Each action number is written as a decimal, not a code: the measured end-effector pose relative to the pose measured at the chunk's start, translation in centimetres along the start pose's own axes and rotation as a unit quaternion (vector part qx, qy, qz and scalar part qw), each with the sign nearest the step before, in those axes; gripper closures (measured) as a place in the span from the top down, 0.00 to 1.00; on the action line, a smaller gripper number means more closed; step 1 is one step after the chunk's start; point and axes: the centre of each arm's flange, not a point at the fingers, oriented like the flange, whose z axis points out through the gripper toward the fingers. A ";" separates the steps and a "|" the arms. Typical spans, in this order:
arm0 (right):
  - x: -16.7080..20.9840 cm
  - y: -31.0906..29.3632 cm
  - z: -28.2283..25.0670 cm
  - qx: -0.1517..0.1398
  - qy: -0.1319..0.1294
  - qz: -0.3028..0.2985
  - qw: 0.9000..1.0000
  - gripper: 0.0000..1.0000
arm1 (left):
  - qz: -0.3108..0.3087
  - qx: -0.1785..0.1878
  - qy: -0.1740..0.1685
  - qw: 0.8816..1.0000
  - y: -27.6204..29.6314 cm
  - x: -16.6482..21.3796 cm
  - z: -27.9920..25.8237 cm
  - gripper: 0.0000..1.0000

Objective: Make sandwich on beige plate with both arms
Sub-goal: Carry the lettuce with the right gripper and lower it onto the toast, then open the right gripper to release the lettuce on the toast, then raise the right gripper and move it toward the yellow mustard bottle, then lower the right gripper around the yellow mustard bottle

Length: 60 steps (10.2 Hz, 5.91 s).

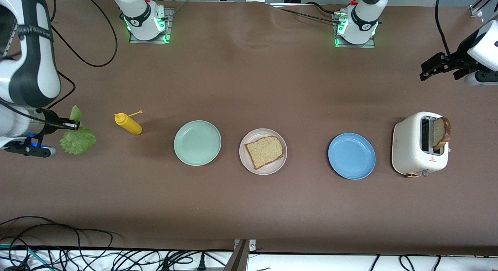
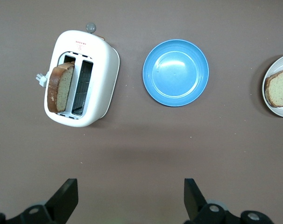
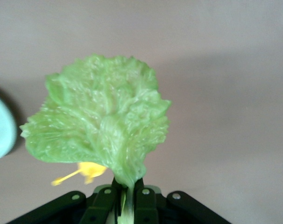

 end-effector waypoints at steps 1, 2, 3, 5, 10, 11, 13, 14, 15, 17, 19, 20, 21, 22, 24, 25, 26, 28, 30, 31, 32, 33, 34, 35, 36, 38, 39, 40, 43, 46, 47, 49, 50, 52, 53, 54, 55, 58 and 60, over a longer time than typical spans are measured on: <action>-0.4 -3.5 -2.7 0.004 0.024 -0.029 0.999 0.10 | 0.000 0.000 0.000 1.000 0.0 0.0 0.0 1.00; -1.0 -7.3 -4.3 0.009 0.040 -0.060 0.997 0.10 | 0.000 0.000 0.000 1.000 0.0 0.0 0.0 1.00; -1.8 -11.2 -5.2 0.014 0.052 -0.092 0.994 0.10 | 0.000 0.000 0.000 1.000 0.0 0.0 0.0 1.00; -3.1 -20.0 -6.6 0.027 0.116 -0.157 0.980 0.10 | -0.001 0.000 -0.001 1.000 -0.1 0.0 0.0 1.00; -5.9 -40.5 0.5 0.067 0.223 -0.287 0.929 0.10 | -0.005 0.000 -0.002 1.000 -0.5 0.1 0.1 1.00; -6.7 -44.4 3.4 0.078 0.239 -0.310 0.917 0.10 | -0.005 0.000 -0.002 1.000 -0.5 0.1 0.1 1.00; -7.6 -49.6 9.1 0.095 0.261 -0.338 0.899 0.10 | -0.005 0.000 -0.002 1.000 -0.6 0.1 0.1 1.00; -7.5 -51.0 12.0 0.098 0.266 -0.348 0.893 0.10 | -0.005 0.000 -0.002 1.000 -0.6 0.1 0.1 1.00; -7.2 -51.7 14.6 0.096 0.267 -0.362 0.888 0.10 | -0.006 0.000 -0.002 1.000 -0.6 0.1 0.1 1.00; -6.9 -52.3 18.2 0.086 0.262 -0.397 0.876 0.10 | -0.005 0.000 -0.002 1.000 -0.6 0.1 0.1 1.00; -7.0 -52.7 19.8 0.076 0.255 -0.426 0.865 0.10 | -0.006 0.000 -0.002 1.000 -0.6 0.1 0.1 1.00; -7.0 -52.8 20.6 0.072 0.252 -0.434 0.862 0.10 | -0.006 0.000 -0.002 1.000 -0.6 0.1 0.1 1.00; -7.0 -52.9 21.3 0.072 0.252 -0.439 0.859 0.10 | -0.006 0.000 -0.002 1.000 -0.6 0.1 0.1 1.00; -6.8 -53.0 21.9 0.073 0.256 -0.442 0.857 0.10 | -0.006 0.000 -0.002 1.000 -0.6 0.1 0.1 1.00; -6.7 -53.0 22.6 0.074 0.259 -0.442 0.855 0.10 | -0.006 0.000 -0.002 1.000 -0.7 0.1 0.1 1.00; -6.7 -53.1 22.6 0.074 0.259 -0.443 0.855 0.11 | -0.006 0.000 -0.002 1.000 -0.7 0.1 0.1 1.00; -6.9 -53.3 22.6 0.075 0.260 -0.443 0.855 0.21 | -0.006 0.000 -0.002 1.000 -0.7 0.1 0.1 1.00; -7.2 -53.6 22.5 0.076 0.261 -0.443 0.854 0.28 | -0.007 0.000 -0.002 1.000 -0.7 0.1 0.1 1.00; -7.1 -53.6 22.4 0.076 0.262 -0.443 0.854 0.40 | -0.007 0.000 -0.002 1.000 -0.7 0.1 0.1 1.00; -7.1 -53.6 22.3 0.077 0.263 -0.443 0.854 0.57 | -0.007 0.000 -0.002 1.000 -0.7 0.1 0.1 1.00; -7.1 -53.6 22.2 0.077 0.263 -0.442 0.854 0.70 | -0.007 0.000 -0.002 1.000 -0.7 0.1 0.1 1.00; -7.1 -53.7 22.2 0.077 0.264 -0.442 0.854 0.84 | -0.007 0.000 -0.002 1.000 -0.7 0.1 0.1 1.00; -7.1 -53.7 22.1 0.077 0.265 -0.442 0.853 0.92 | -0.007 0.000 -0.002 1.000 -0.7 0.1 0.1 1.00; -6.9 -53.6 21.9 0.077 0.268 -0.441 0.853 0.93 | -0.007 0.000 -0.002 1.000 -0.7 0.1 0.1 1.00; -6.6 -53.5 21.3 0.077 0.273 -0.439 0.853 0.96 | -0.007 0.000 -0.002 1.000 -0.7 0.1 0.1 1.00; -5.4 -52.6 19.4 0.078 0.287 -0.429 0.853 1.00 | -0.007 -0.001 -0.002 1.000 -0.7 0.1 0.1 1.00; -4.8 -51.7 17.7 0.077 0.289 -0.422 0.856 1.00 | -0.009 -0.001 -0.002 1.000 -0.9 0.1 0.1 1.00; -4.5 -50.6 15.6 0.071 0.279 -0.418 0.862 1.00 | -0.010 -0.001 -0.002 1.000 -1.1 0.1 0.1 1.00; -4.5 -43.8 6.2 0.024 0.206 -0.391 0.897 1.00 | -0.011 -0.001 -0.003 1.000 -1.1 0.1 0.1 1.00; -4.6 -32.4 -2.9 -0.034 0.146 -0.321 0.935 1.00 | -0.011 -0.001 -0.003 1.000 -1.2 0.1 0.2 1.00; -3.8 -28.4 -4.3 -0.052 0.135 -0.297 0.944 1.00 | -0.011 -0.001 -0.003 1.000 -1.2 0.1 0.2 1.00; -1.4 -20.4 -6.3 -0.081 0.136 -0.264 0.951 1.00 | -0.011 -0.001 -0.003 1.000 -1.1 0.1 0.2 1.00; -0.5 -17.1 -6.8 -0.086 0.137 -0.244 0.956 1.00 | -0.011 -0.001 -0.003 1.000 -1.1 0.1 0.2 1.00; 0.1 -12.5 -7.8 -0.070 0.136 -0.204 0.967 1.00 | -0.011 -0.001 -0.003 1.000 -1.2 0.1 0.2 1.00; 0.2 -10.8 -8.0 -0.058 0.133 -0.188 0.971 1.00 | -0.011 -0.001 -0.003 1.000 -1.2 0.1 0.2 1.00; 0.4 -9.3 -8.0 -0.052 0.131 -0.174 0.975 1.00 | -0.011 -0.001 -0.003 1.000 -1.2 0.1 0.2 1.00; 0.6 -8.3 -7.6 -0.050 0.126 -0.166 0.977 1.00 | -0.011 -0.001 -0.003 1.000 -1.2 0.1 0.2 1.00; 1.1 -5.7 -5.9 -0.031 0.103 -0.153 0.982 1.00 | -0.012 -0.001 -0.003 1.000 -1.2 0.1 0.2 1.00; 2.1 -2.4 -3.2 0.035 0.087 -0.155 0.984 1.00 | -0.012 -0.001 -0.003 1.000 -1.2 0.1 0.2 1.00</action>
